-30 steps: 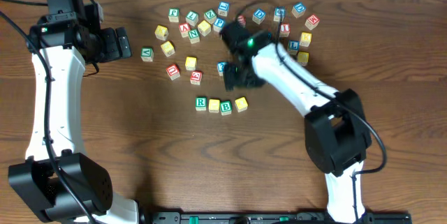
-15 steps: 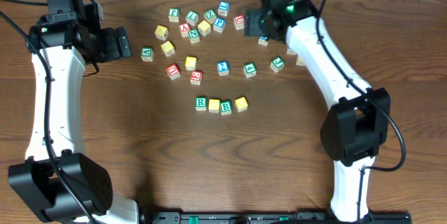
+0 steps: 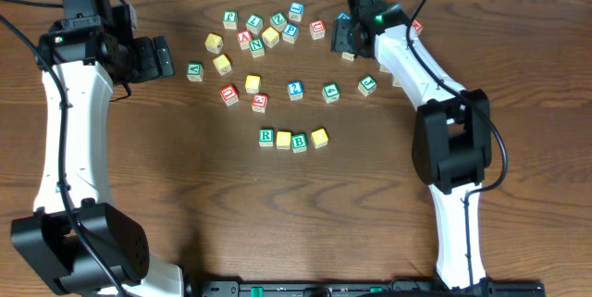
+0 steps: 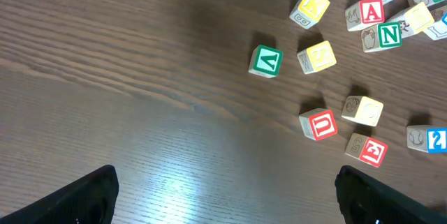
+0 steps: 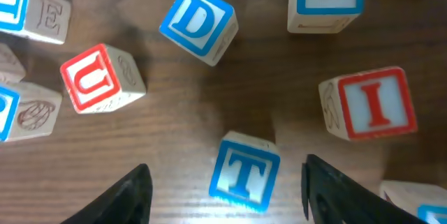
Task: Spell out ROBOT
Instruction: 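Move the right gripper to the pile and grasp the blue T block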
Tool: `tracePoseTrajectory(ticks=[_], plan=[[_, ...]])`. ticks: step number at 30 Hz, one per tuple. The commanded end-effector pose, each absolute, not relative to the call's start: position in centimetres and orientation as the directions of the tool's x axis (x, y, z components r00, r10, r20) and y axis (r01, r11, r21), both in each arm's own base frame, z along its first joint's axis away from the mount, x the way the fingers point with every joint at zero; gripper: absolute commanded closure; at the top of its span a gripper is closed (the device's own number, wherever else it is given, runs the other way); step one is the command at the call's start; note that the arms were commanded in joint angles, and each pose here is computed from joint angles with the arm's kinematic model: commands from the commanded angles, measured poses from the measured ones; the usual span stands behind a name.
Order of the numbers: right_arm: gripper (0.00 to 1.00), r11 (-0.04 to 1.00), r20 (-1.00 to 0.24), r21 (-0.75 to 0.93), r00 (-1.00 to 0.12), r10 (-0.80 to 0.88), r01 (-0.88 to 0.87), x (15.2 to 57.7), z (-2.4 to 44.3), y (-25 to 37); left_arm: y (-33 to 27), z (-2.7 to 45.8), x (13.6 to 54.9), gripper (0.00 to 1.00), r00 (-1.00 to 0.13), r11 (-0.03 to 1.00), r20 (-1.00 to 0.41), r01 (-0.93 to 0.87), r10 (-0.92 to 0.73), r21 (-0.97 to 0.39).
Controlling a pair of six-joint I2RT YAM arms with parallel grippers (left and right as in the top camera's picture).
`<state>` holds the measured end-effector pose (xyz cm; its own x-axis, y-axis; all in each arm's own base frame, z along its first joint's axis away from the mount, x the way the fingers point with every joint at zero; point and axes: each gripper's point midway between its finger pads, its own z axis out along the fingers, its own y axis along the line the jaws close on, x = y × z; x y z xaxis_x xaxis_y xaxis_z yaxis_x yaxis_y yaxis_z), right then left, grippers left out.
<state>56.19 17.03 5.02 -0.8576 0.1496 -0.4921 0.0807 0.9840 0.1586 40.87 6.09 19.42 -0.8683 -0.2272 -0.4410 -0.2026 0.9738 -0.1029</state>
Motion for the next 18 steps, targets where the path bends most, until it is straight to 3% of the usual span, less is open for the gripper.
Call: tracePoseTrajectory(ticks=[1, 7, 18], plan=[[0.37, 0.983, -0.495, 0.151, -0.852, 0.169, 0.107, 56.7, 4.0, 16.9, 6.1, 20.8, 41.1, 0.02, -0.853, 0.975, -0.471, -0.195, -0.224, -0.11], [0.43, 0.983, -0.477, 0.142, -0.861, 0.174, 0.12, 56.6, 2.3, 16.8, 6.1, 20.8, 41.1, 0.02, -0.853, 0.975, -0.471, -0.195, -0.224, -0.11], [0.69, 0.985, -0.488, 0.108, -0.856, 0.168, 0.132, 56.7, 2.3, 16.2, 6.1, 20.8, 41.1, 0.02, -0.853, 0.975, -0.471, -0.195, -0.224, -0.11]])
